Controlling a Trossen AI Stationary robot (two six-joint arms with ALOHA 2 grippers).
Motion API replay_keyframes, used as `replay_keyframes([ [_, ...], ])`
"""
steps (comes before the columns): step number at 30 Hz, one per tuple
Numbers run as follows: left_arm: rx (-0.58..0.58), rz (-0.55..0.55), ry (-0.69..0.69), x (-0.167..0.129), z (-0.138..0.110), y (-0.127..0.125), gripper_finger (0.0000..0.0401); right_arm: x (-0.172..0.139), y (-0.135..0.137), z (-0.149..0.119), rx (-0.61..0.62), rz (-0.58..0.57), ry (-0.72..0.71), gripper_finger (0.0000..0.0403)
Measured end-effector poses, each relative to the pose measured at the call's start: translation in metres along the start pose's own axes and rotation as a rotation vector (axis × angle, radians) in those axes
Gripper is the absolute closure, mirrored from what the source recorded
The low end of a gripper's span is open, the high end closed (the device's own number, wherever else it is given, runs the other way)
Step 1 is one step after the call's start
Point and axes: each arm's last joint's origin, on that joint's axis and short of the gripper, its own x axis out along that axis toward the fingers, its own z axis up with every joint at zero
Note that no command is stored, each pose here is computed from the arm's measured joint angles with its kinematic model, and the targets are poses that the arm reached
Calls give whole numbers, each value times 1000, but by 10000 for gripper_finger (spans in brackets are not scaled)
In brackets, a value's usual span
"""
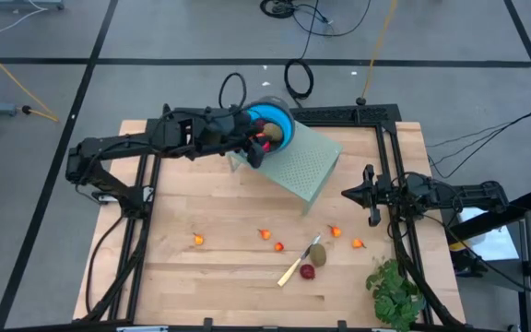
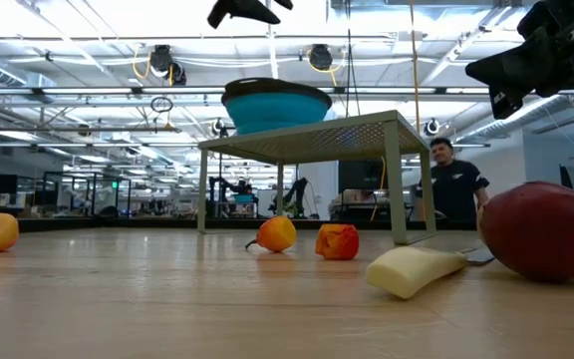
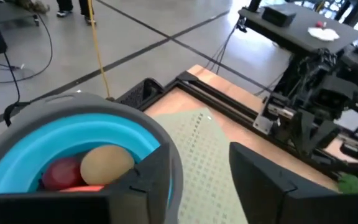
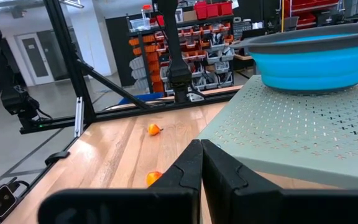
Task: Pick & Place Fruit
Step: Put the kiwi into the blue strainer bowl on the shelf
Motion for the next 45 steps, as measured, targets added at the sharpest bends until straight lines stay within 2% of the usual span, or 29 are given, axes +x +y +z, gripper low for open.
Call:
replay_keyframes([
  [13, 62, -24, 24, -2, -5, -7, 329, 0, 0, 0, 0, 0, 0, 403],
  [23, 143, -182, 80, -3, -7, -11, 395, 0, 0, 1, 1, 5, -6, 403],
  [30, 159, -196, 126, 4, -19, -10, 385, 0, 2, 2, 2, 58, -11, 403],
  [36, 155, -217, 124, 13, -32, -8, 399, 4, 2, -1, 46, 68, 28, 403],
  [45, 122, -278, 19, -1, -52, 4, 390, 12, 9, 1, 49, 128, 12, 403],
])
